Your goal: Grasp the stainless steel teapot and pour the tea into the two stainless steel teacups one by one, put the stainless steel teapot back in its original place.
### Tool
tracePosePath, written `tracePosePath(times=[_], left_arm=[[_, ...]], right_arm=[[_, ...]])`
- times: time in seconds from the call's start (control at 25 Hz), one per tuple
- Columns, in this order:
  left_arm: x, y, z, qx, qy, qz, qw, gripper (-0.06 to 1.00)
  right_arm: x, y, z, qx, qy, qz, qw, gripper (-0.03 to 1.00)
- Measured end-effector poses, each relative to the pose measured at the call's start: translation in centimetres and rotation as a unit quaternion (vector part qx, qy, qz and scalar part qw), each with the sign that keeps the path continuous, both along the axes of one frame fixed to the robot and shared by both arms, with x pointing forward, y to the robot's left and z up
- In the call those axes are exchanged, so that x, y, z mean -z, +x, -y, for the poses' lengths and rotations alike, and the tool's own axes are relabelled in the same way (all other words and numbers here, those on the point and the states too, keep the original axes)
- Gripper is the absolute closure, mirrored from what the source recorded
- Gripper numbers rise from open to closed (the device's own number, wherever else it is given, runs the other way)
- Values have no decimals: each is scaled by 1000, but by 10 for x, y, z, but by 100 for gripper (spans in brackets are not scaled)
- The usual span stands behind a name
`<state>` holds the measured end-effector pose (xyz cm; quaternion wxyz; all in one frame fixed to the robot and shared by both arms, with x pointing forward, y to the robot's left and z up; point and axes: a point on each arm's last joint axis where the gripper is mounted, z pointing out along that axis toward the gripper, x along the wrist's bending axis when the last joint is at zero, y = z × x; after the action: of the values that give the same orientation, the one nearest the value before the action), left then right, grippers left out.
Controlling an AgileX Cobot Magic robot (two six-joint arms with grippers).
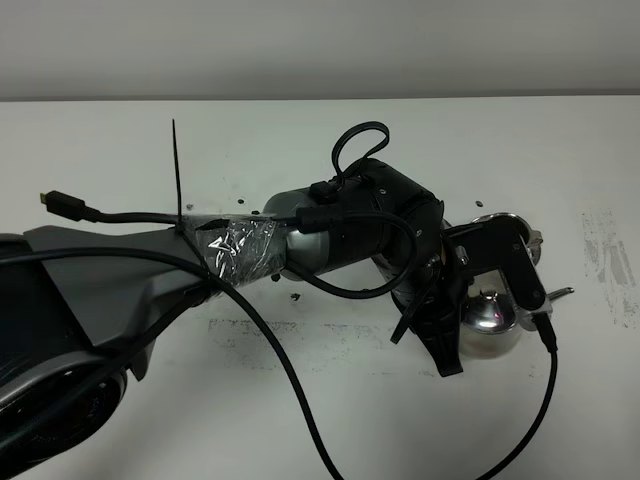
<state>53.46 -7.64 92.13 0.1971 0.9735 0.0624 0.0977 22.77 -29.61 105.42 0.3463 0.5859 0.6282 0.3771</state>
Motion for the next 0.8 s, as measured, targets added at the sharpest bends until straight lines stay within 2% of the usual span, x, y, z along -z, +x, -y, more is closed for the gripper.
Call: tracePosePath(times=[0.24, 0.52, 0.68, 0.8], left_arm=[[-8, -6, 2, 11, 5, 4, 1000, 76], [-48, -13, -4, 23, -1, 29, 999, 76], [-69, -3, -19, 9, -7, 37, 999, 76], [-79, 14, -41, -12, 0, 38, 999, 76]], right_arm=[[0, 0, 0, 0, 0, 0, 1000, 47], [0, 0, 0, 0, 0, 0, 1000, 47], [0, 0, 0, 0, 0, 0, 1000, 47], [0, 0, 0, 0, 0, 0, 1000, 47]])
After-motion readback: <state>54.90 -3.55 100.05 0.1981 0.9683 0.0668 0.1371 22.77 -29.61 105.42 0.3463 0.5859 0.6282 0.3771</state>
